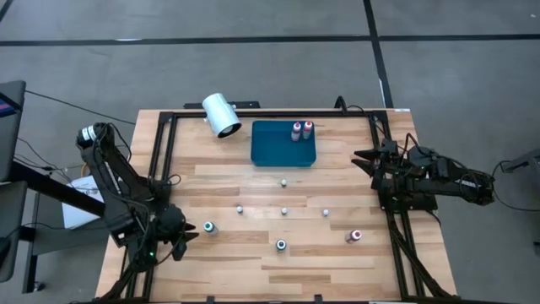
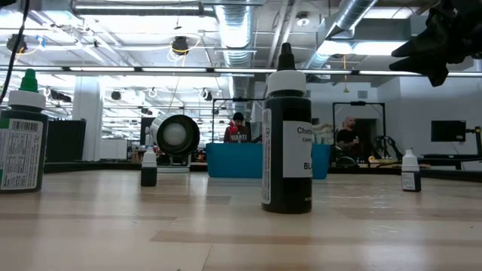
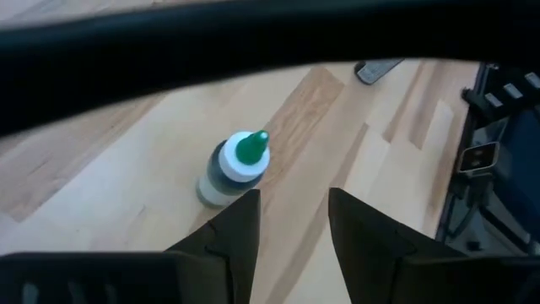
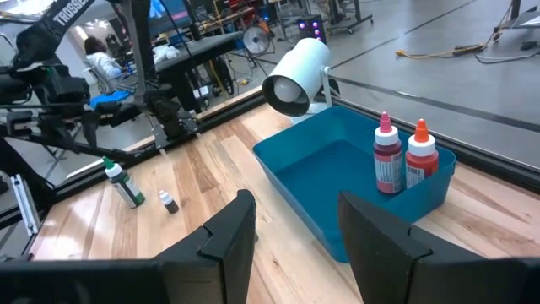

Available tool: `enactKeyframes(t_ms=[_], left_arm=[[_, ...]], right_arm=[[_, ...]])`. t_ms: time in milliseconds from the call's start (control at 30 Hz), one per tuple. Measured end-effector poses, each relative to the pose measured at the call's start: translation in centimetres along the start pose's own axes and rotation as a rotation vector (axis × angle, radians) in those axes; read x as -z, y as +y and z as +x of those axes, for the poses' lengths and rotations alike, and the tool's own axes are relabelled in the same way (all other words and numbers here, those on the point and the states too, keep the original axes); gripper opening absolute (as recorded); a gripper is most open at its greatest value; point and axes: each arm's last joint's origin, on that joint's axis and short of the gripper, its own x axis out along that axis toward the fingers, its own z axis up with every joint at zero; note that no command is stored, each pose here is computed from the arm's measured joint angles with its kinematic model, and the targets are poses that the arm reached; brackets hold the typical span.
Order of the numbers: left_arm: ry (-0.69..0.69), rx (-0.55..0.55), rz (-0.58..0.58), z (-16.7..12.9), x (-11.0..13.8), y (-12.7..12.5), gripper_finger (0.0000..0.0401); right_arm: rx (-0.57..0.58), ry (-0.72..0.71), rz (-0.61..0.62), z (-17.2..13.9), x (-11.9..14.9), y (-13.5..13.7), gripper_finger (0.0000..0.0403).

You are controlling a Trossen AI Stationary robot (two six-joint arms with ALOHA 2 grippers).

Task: Pick & Place food coloring
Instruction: Put the large green food coloring bottle into the blue bin

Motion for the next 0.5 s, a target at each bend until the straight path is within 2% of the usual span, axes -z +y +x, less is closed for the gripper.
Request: enactKeyframes(t_ms=[367, 500], left_arm=[[0.009, -0.124, 0.116, 2.4, 2.4, -0.1, 0.0132], [0.0, -0.153, 0.099, 3.2, 3.2, -0.1, 0.0132]], right_arm=[[0.0, 0.0, 0.0, 0.0, 0.0, 0.0, 0.0159], [0.003, -0.001, 0.0, 0.0, 0.0, 0.0, 0.0157]])
